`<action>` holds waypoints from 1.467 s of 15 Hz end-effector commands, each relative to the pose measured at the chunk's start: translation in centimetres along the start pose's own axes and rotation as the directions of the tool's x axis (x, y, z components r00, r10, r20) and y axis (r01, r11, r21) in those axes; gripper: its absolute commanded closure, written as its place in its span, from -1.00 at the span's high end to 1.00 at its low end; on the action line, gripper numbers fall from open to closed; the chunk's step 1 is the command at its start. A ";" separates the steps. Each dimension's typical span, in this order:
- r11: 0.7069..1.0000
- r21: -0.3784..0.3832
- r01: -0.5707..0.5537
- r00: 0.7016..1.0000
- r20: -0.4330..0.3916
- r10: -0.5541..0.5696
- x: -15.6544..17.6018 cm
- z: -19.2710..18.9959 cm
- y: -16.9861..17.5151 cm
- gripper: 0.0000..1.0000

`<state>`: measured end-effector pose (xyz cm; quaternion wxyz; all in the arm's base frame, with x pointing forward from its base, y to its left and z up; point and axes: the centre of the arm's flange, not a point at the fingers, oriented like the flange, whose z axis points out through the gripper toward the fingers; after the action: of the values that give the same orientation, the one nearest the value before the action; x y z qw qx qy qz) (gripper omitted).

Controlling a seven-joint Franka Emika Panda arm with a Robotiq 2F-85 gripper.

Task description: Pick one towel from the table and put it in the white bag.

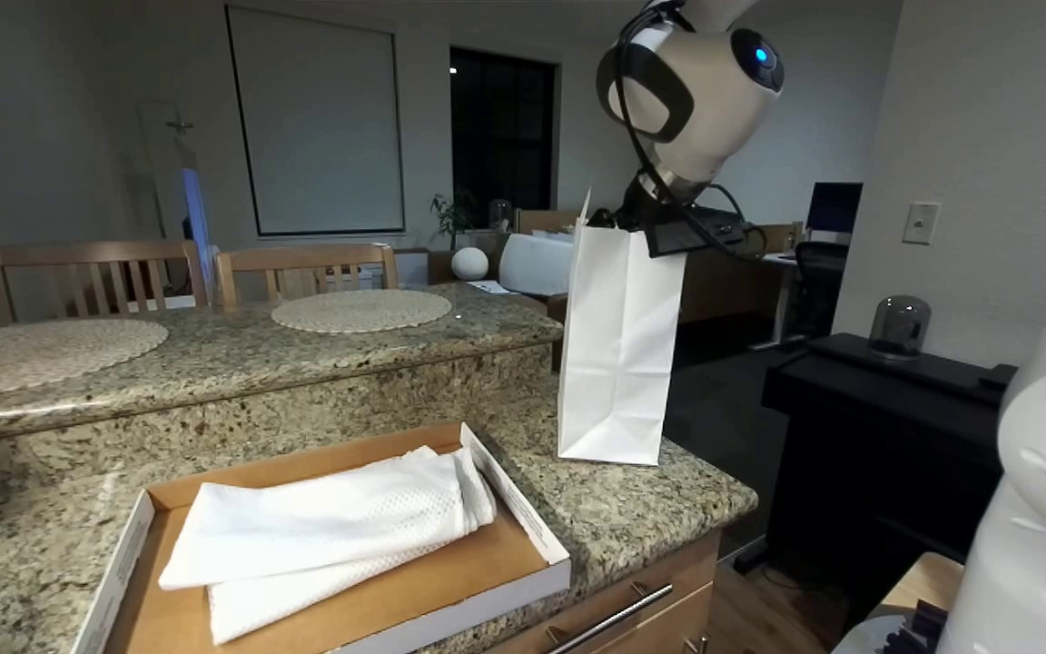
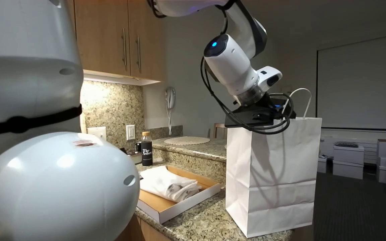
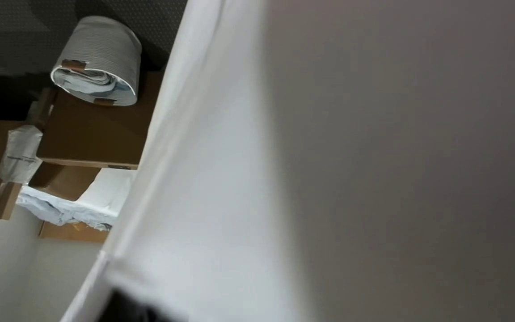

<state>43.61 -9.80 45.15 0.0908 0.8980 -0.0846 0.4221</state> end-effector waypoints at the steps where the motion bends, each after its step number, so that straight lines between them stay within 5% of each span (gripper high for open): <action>1: 1.000 0.001 0.002 1.000 -0.001 -0.002 0.0 0.0 -0.1 1.00; 7: 1.000 0.019 -0.003 0.998 -0.069 0.004 1.7 -3.9 -0.8 1.00; 14: 0.990 0.113 0.088 0.979 -0.194 -0.065 9.1 -11.9 -0.7 1.00; 18: 0.968 0.218 0.124 0.976 -0.201 -0.080 10.7 -12.0 -1.6 1.00; 22: 0.960 0.229 0.160 0.954 -0.286 -0.091 11.2 -12.9 -1.7 1.00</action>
<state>42.29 -4.17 54.57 0.0184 0.8505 0.0231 0.5252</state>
